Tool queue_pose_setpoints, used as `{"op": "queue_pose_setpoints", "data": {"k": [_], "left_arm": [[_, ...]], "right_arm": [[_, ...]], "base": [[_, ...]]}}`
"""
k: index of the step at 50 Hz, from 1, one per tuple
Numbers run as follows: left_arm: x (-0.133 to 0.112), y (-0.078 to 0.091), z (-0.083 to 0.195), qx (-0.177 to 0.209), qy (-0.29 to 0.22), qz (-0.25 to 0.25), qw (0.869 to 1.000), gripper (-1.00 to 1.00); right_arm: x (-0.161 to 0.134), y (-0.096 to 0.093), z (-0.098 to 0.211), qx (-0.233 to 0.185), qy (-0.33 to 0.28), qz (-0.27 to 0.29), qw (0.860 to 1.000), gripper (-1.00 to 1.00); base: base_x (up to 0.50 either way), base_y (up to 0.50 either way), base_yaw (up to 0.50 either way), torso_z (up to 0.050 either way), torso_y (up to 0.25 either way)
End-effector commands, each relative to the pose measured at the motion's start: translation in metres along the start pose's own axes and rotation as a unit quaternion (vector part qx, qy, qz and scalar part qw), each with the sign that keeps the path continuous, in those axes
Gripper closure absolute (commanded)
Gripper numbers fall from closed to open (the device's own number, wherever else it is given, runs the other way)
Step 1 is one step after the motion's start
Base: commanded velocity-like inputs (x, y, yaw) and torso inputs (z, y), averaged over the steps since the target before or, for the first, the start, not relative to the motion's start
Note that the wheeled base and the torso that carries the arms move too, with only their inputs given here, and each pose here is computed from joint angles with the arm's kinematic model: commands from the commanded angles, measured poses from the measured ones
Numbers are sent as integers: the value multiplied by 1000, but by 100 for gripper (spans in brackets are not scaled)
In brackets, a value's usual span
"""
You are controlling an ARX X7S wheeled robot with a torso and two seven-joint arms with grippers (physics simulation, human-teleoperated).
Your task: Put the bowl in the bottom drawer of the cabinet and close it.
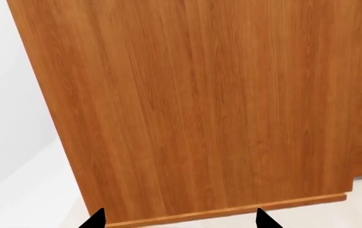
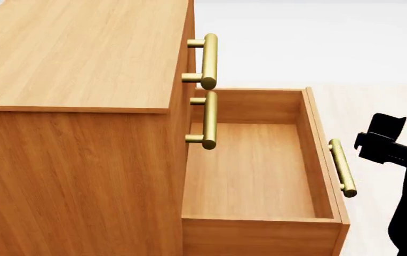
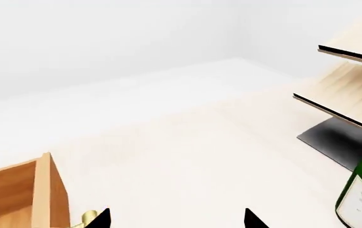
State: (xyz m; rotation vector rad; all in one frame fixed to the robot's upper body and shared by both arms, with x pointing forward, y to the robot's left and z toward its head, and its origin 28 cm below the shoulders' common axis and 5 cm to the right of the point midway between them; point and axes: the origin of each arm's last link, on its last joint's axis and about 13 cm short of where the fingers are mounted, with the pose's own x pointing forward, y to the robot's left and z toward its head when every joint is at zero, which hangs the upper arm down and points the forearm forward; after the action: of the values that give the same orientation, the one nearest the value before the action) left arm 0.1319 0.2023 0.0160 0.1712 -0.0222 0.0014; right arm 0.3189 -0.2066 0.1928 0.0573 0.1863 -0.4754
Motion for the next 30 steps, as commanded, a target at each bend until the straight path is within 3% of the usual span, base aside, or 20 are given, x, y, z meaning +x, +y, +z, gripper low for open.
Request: {"op": "queue_pose_setpoints", "data": {"k": [1,9,12,16,21,23,30], "left_arm": [[2,-1,-5,-1,0,0,1000,-100],[4,-2,-6,0,0,0,1000,-100],[4,-4,-7,0,0,0,1000,-100],[5,-5,-8,-2,0,0,1000,-100],[6,-6,-9,-1,0,0,1000,-100],[5,-6,-9,-1,-1,0,1000,-100],[5,-6,-9,-1,-1,0,1000,-100]], "right_arm": [[4,-21,6,16,-28,-73,997,-100],[10,-30,6,31,-37,-106,993,-100],[13,-34,3,19,-39,-129,991,-100],[19,-36,0,56,-49,-153,985,-100],[24,-41,-3,55,-27,-162,985,-100],[26,-44,-5,73,-11,-159,984,-100],[36,-56,-12,74,-3,-210,975,-100]], "base": [[0,0,0,0,0],[0,0,0,0,0],[0,0,0,0,0],[0,0,0,0,0],[0,0,0,0,0],[0,0,0,0,0],[0,0,0,0,0]]}}
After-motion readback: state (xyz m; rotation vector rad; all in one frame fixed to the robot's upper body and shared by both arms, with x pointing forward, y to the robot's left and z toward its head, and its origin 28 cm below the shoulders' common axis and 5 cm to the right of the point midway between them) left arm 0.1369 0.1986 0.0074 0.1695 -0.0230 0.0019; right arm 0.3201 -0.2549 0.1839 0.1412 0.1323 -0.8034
